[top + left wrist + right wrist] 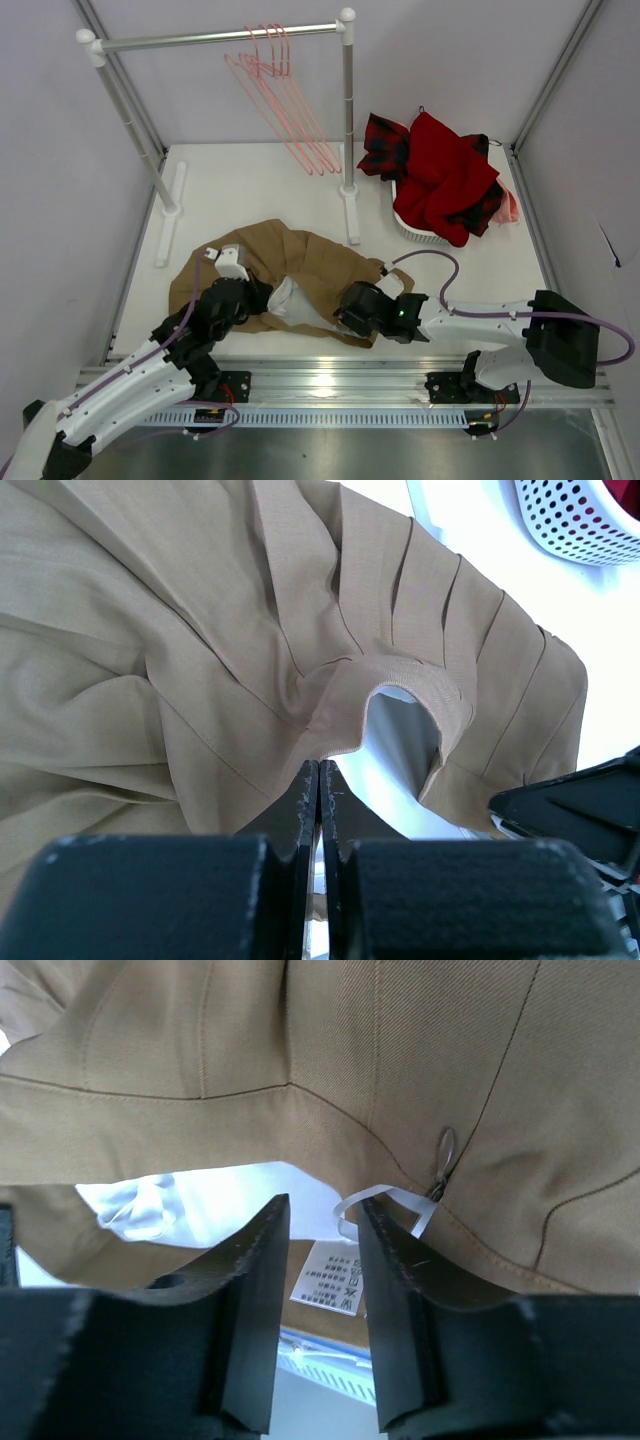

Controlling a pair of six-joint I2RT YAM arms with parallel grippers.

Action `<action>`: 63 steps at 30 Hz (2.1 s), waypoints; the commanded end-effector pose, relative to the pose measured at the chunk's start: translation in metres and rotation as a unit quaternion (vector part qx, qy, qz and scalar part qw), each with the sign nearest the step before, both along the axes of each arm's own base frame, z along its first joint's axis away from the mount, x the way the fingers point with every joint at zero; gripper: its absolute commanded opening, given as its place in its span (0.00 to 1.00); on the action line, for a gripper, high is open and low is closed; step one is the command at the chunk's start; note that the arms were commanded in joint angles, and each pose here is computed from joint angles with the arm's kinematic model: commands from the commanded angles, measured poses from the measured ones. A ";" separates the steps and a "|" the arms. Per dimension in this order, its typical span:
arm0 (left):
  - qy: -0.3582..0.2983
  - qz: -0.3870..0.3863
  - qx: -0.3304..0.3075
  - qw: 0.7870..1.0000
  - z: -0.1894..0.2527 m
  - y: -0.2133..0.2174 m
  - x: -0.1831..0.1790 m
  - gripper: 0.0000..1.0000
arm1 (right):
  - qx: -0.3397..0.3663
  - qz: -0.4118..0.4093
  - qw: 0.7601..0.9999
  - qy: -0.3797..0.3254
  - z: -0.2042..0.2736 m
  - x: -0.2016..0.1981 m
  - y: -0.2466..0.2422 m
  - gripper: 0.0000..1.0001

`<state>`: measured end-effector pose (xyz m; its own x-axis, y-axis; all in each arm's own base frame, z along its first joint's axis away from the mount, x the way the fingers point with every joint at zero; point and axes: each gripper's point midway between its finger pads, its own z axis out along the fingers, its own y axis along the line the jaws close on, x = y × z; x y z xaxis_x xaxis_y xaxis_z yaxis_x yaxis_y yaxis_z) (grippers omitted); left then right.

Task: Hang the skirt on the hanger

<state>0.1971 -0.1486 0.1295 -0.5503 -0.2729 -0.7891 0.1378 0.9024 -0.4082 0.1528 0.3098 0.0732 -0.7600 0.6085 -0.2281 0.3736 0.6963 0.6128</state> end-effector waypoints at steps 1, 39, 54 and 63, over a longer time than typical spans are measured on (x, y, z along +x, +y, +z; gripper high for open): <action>-0.010 0.013 -0.001 1.000 0.003 0.004 0.004 0.05 | 0.013 -0.012 1.000 -0.018 0.008 0.011 0.011 0.36; -0.028 -0.028 0.003 0.999 0.073 -0.002 -0.001 0.67 | 0.121 0.137 0.960 -0.212 0.137 0.033 -0.016 0.00; -0.045 -0.133 -0.030 0.990 0.141 -0.045 -0.008 0.79 | 0.072 0.339 0.870 -0.349 0.201 0.021 0.000 0.00; -0.032 -0.087 -0.038 0.995 0.141 -0.045 0.006 0.80 | 0.035 0.384 0.852 -0.353 0.191 0.018 -0.006 0.00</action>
<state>0.1945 -0.1906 0.2528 -0.5689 -0.1830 -0.8018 0.3420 0.8340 -0.4331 0.1729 0.3038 0.2523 -0.6680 0.0515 -0.7424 -0.6009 0.5512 0.5789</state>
